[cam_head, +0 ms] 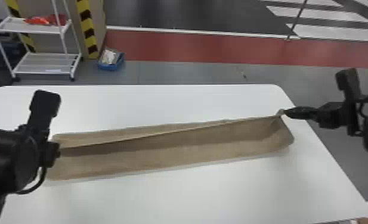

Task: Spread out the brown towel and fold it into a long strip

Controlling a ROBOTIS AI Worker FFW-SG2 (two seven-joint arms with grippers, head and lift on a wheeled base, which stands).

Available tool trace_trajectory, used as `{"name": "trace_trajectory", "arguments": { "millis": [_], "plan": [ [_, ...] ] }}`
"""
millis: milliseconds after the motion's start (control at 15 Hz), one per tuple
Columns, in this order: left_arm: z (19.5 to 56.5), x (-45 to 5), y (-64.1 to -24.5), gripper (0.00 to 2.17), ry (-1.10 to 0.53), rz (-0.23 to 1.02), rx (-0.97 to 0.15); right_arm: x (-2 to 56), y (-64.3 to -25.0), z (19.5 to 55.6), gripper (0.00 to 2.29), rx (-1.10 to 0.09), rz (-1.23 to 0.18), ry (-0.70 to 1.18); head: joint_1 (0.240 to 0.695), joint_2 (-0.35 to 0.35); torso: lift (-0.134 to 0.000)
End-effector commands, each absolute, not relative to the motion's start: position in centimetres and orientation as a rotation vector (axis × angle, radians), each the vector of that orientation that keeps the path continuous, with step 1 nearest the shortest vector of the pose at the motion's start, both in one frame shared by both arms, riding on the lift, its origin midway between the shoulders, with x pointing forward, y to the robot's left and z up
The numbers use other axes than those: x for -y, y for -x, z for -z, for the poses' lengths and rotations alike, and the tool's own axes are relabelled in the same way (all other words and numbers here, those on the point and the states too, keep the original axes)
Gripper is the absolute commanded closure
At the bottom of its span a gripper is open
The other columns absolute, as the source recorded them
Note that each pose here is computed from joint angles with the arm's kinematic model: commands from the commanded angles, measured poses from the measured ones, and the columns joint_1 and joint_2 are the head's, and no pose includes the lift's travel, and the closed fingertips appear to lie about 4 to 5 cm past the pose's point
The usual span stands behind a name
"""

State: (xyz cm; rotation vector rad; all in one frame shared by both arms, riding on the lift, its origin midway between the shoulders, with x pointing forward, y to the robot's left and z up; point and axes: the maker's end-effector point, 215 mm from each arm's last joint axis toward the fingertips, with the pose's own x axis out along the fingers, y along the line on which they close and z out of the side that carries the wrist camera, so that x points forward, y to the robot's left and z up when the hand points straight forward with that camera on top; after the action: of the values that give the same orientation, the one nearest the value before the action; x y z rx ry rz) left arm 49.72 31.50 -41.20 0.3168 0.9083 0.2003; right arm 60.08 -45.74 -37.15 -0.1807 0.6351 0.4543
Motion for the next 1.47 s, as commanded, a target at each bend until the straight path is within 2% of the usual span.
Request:
{"name": "trace_trajectory", "arguments": {
  "millis": [0, 200, 400, 467, 533, 600, 667, 733, 1000, 1400],
  "plan": [
    [39.9, -30.4, -51.0, 1.82, -0.308, -0.177, -0.874, 45.8, -60.2, 36.9, 1.29, -0.628, -0.451, 0.175, 0.695, -0.138, -0.125],
    [39.1, -29.4, -52.2, 1.82, -0.310, -0.162, -0.858, 46.4, -60.2, 37.2, 1.29, -0.628, -0.434, 0.171, 0.695, -0.154, -0.125],
    [39.9, -28.7, -53.7, 1.82, -0.313, -0.155, -0.855, 45.8, -60.3, 38.2, 1.28, -0.638, -0.434, 0.177, 0.695, -0.162, -0.125],
    [40.2, -28.7, -54.6, 1.62, -0.312, -0.161, -0.828, 45.9, -60.6, 38.5, 1.01, -0.635, -0.415, 0.180, 0.695, -0.163, -0.125],
    [40.1, -28.6, -55.8, 1.24, -0.305, -0.161, -0.787, 46.2, -60.7, 38.5, 0.56, -0.633, -0.396, 0.184, 0.695, -0.163, -0.125],
    [39.6, -28.2, -57.3, 0.54, -0.290, -0.155, -0.728, 46.1, -60.7, 38.7, 0.30, -0.637, -0.392, 0.191, 0.695, -0.163, -0.125],
    [39.1, -28.1, -58.5, 0.08, -0.275, -0.154, -0.680, 46.3, -60.8, 38.8, 0.08, -0.640, -0.380, 0.195, 0.695, -0.164, -0.125],
    [38.5, -28.1, -59.1, 0.01, -0.271, -0.158, -0.642, 46.3, -60.8, 38.9, 0.04, -0.644, -0.378, 0.190, 0.695, -0.165, -0.125],
    [36.9, -29.4, -58.9, 0.03, -0.259, -0.182, -0.573, 46.9, -59.6, 39.7, 0.04, -0.659, -0.370, 0.167, 0.695, -0.163, -0.125],
    [38.5, -31.5, -56.9, 0.03, -0.273, -0.211, -0.627, 48.1, -57.9, 38.4, 0.04, -0.639, -0.350, 0.133, 0.695, -0.155, -0.125]
  ]
}}
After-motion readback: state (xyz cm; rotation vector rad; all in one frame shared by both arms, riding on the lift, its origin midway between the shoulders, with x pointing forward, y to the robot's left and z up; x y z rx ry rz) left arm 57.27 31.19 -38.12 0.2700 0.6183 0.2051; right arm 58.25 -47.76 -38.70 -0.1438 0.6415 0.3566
